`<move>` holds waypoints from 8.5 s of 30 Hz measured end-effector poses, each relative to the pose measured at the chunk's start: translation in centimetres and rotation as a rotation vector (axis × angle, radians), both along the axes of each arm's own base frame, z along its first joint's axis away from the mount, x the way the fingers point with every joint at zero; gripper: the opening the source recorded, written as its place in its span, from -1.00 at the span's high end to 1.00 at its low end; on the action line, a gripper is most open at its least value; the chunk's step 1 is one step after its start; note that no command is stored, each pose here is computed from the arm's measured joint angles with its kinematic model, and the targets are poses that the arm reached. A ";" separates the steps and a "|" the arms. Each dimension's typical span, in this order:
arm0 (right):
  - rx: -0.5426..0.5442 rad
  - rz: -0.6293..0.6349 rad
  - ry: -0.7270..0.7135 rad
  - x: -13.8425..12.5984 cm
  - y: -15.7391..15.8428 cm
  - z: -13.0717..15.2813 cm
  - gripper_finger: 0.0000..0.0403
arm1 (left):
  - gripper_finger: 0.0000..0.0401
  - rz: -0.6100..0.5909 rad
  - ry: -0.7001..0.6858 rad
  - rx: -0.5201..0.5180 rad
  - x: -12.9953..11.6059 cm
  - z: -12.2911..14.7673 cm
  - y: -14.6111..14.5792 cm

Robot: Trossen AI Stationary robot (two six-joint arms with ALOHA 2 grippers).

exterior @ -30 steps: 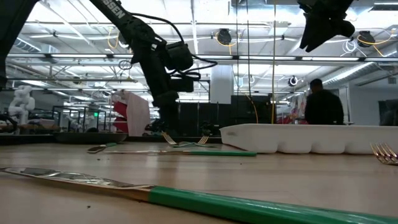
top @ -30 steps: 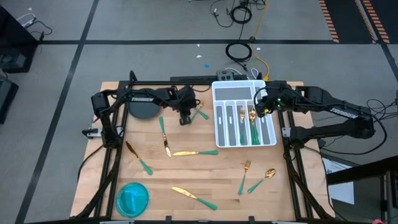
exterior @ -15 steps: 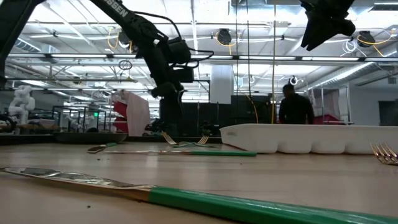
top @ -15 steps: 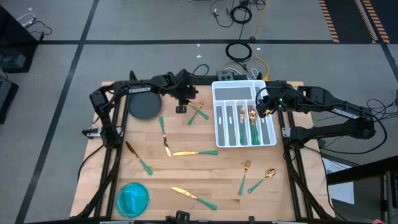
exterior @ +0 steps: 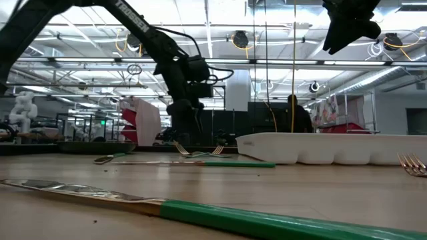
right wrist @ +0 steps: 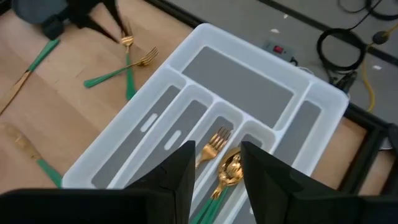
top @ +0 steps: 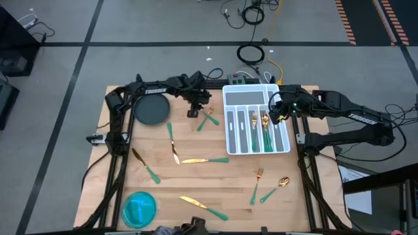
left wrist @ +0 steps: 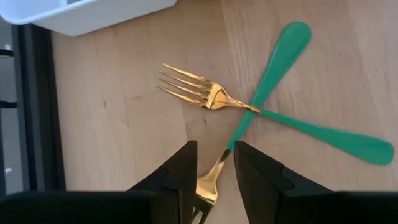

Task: Sort silverware
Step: Put the green fork into the white silverware organizer

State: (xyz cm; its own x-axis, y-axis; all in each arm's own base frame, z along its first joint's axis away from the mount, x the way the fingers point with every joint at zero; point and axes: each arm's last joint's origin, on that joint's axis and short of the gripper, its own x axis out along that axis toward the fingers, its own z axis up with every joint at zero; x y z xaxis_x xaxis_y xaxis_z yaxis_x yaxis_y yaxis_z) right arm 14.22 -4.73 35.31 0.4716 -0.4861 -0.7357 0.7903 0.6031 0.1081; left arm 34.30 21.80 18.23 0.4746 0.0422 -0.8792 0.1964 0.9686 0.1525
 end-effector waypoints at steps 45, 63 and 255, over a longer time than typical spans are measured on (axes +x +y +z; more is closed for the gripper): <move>0.062 0.025 -0.087 0.5 0.1 0.3 0.40 | 0.96 -0.240 0.392 0.026 0.0 -3.3 0.1; 0.080 0.069 -0.161 1.2 1.2 0.7 0.40 | 0.96 -0.107 0.657 0.353 -2.7 -0.9 3.2; -0.060 0.269 -0.280 -2.8 2.2 2.9 0.04 | 0.90 -0.928 -0.045 0.949 21.5 -3.1 -13.0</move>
State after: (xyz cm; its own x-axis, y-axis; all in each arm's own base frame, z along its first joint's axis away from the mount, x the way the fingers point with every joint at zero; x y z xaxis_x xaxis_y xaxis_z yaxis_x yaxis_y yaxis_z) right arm 11.38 -2.52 38.24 0.7666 -0.3558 -0.5346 0.5478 0.7968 0.2551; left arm 55.76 8.76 15.17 0.6883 0.2734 -0.6719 0.6997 -0.0058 0.7144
